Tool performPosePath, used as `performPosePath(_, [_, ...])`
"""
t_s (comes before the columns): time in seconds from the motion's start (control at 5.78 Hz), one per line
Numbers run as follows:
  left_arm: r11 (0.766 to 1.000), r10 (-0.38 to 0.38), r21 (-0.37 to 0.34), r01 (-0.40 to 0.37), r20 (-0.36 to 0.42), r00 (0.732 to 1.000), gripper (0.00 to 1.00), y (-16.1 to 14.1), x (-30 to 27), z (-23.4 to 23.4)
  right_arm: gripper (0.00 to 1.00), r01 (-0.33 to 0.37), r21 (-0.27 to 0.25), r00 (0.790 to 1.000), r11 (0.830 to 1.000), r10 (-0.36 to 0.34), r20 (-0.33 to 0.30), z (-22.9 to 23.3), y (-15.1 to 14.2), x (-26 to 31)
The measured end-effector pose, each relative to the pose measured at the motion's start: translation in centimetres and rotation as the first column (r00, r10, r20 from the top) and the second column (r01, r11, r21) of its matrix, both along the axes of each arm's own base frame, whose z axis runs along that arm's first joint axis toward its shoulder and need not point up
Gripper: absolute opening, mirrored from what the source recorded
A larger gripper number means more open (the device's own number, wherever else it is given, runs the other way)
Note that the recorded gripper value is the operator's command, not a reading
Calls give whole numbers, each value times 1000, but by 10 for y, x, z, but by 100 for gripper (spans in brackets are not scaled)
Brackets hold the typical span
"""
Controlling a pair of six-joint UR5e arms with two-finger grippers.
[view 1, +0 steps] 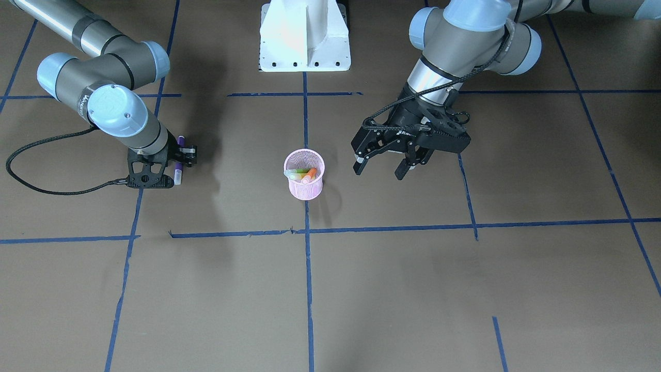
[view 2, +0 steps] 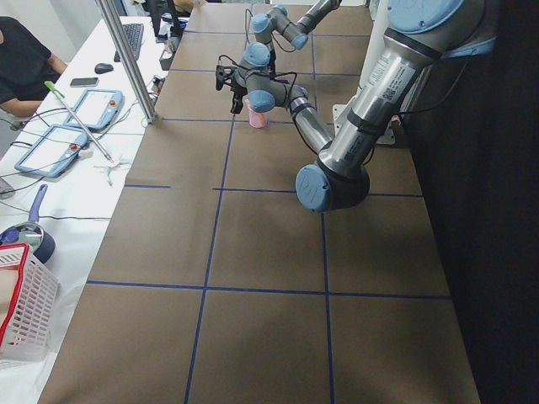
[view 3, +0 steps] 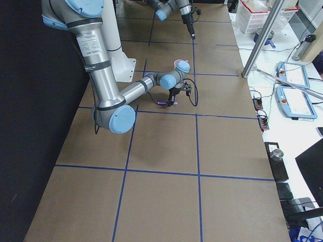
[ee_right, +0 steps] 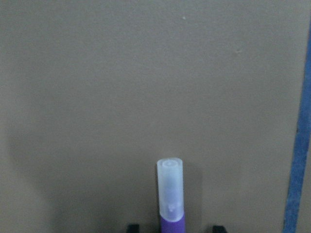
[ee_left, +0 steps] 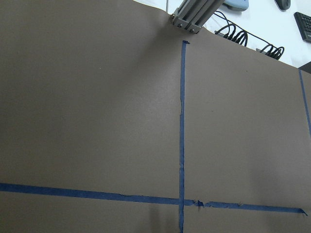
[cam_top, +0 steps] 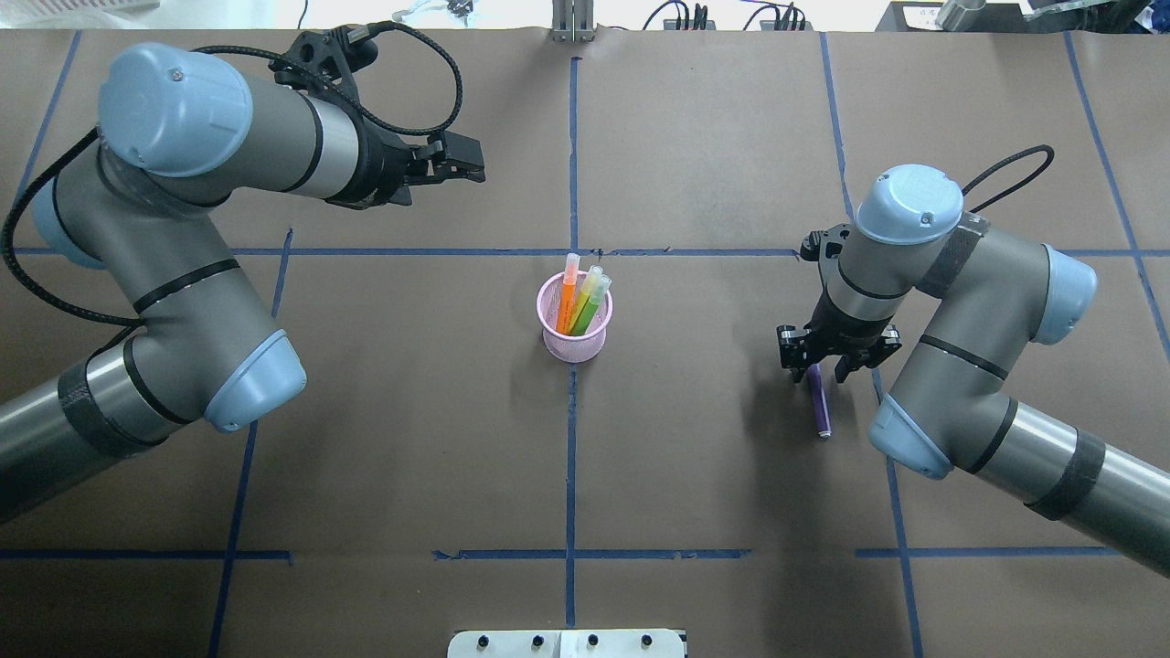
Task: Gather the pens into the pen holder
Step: 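Grasp the purple marker with the right gripper and lift it, then carry the purple marker with the right gripper over the pink cup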
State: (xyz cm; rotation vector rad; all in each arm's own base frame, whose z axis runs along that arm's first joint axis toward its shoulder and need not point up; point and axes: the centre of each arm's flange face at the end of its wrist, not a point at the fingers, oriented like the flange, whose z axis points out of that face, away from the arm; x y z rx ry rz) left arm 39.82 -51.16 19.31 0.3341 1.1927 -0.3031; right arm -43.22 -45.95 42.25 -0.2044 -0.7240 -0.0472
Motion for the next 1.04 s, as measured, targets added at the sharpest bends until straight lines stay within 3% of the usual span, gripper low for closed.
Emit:
performPosePath(0.69, [1000,-14,5,14,5,1000,99,1,1,2,0,1,8,1000,1000,-1,18,-11,-2,-2])
performPosePath(1.04, [1000,-23,10,23,5,1000,99,1,0,0,0,-36,112,995,993,26,97,-79,-5,0])
